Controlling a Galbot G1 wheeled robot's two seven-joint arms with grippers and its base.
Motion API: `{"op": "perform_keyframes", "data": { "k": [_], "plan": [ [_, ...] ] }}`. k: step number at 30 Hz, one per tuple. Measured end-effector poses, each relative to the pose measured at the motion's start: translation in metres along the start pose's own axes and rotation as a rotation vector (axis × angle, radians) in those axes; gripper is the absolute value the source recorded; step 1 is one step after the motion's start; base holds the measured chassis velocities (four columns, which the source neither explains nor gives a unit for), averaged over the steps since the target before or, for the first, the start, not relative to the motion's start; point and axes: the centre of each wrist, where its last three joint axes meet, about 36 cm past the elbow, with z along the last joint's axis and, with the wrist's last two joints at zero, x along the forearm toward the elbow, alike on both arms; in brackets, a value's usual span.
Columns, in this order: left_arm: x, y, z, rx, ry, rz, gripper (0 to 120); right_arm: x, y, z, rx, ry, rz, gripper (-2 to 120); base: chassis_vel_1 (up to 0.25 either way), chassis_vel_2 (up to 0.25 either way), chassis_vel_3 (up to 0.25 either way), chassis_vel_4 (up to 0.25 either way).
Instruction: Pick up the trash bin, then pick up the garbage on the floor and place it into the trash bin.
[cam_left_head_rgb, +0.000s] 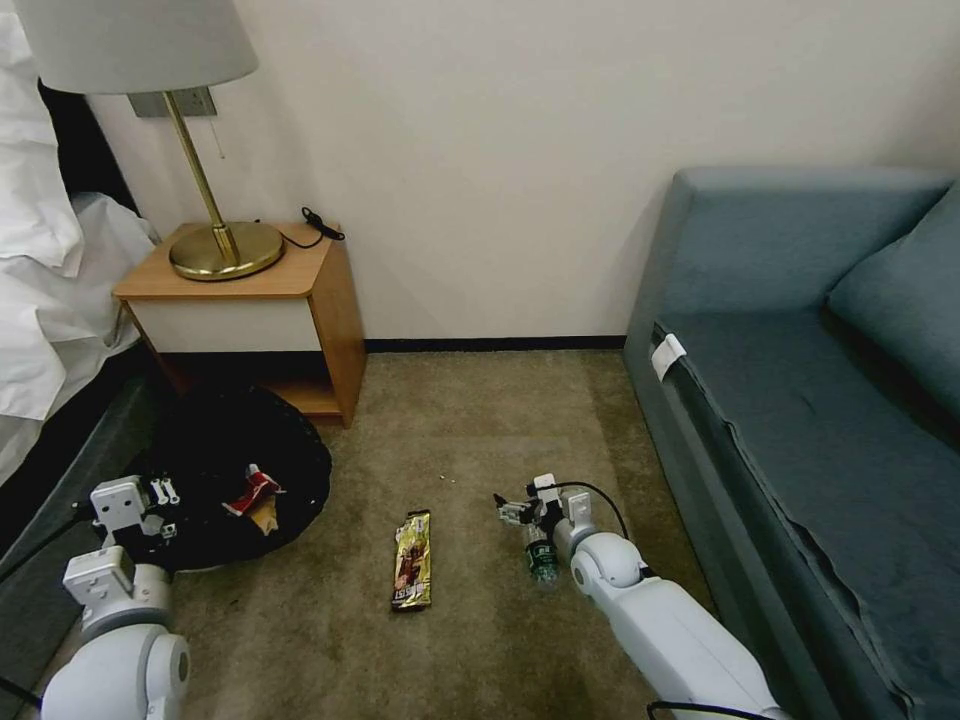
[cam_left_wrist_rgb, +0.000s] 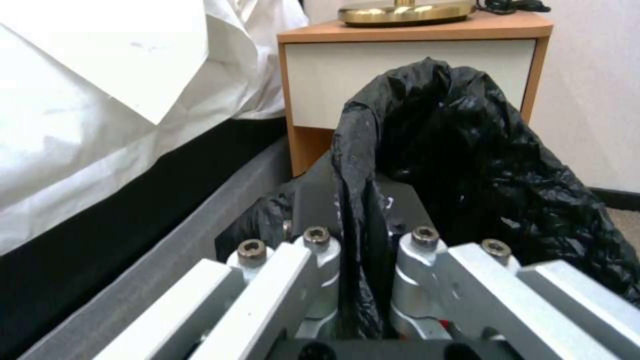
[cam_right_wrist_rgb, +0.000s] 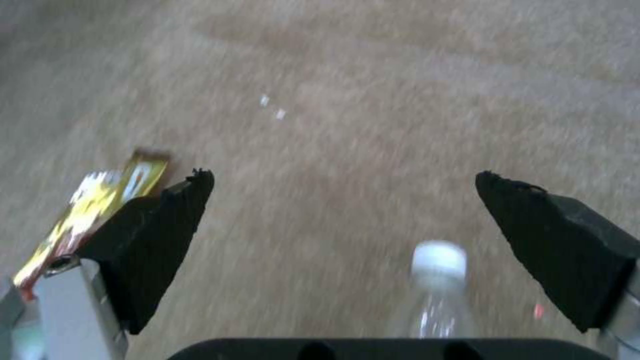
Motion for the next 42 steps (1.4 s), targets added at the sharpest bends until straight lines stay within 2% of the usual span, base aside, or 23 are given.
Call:
{"op": "perform_keyframes", "data": {
  "k": [4, 10, 18, 28, 33, 34, 35, 37, 39, 40, 42],
  "plan": [
    [-0.002, 0.002, 0.0, 0.002, 0.0, 0.0, 5, 0.013, -0.001, 0.016, 0.039, 0.051, -0.003, 100, 0.0, 0.0, 0.0, 0.0],
    [-0.003, 0.003, 0.0, 0.002, 0.0, 0.003, 5, 0.022, 0.0, 0.037, 0.044, 0.094, -0.001, 100, 0.0, 0.0, 0.0, 0.0],
    [-0.004, 0.0, 0.002, 0.003, 0.005, 0.01, 5, 0.013, 0.009, 0.053, 0.031, 0.122, 0.006, 100, 0.0, 0.0, 0.0, 0.0],
    [-0.003, 0.002, 0.003, -0.003, 0.007, 0.012, 5, 0.001, -0.001, 0.074, 0.03, 0.143, 0.041, 99, 0.0, 0.0, 0.0, 0.0],
    [-0.003, 0.002, 0.003, -0.004, 0.005, 0.013, 5, -0.001, 0.0, 0.08, 0.02, 0.161, 0.034, 88, 0.0, 0.0, 0.0, 0.0],
    [-0.003, 0.002, 0.003, -0.004, 0.005, 0.013, 5, -0.001, 0.0, 0.079, 0.02, 0.159, 0.035, 85, 0.0, 0.0, 0.0, 0.0],
    [-0.003, 0.002, 0.003, -0.003, 0.005, 0.013, 5, -0.001, 0.001, 0.081, 0.02, 0.162, 0.034, 74, 0.0, 0.0, 0.0, 0.0],
    [-0.003, 0.002, 0.003, -0.003, 0.004, 0.014, 5, 0.0, 0.001, 0.082, 0.021, 0.164, 0.031, 71, 0.0, 0.0, 0.0, 0.0],
    [-0.004, 0.002, 0.003, -0.002, 0.004, 0.014, 5, 0.0, 0.001, 0.081, 0.021, 0.16, 0.031, 61, 0.0, 0.0, 0.0, 0.0],
    [-0.004, 0.002, 0.003, -0.002, 0.004, 0.014, 5, 0.0, 0.001, 0.081, 0.021, 0.16, 0.031, 61, 0.0, 0.0, 0.0, 0.0],
    [-0.004, 0.002, 0.003, -0.003, 0.003, 0.015, 5, 0.0, 0.001, 0.081, 0.02, 0.159, 0.029, 51, 0.0, 0.0, 0.0, 0.0]
  ]
}}
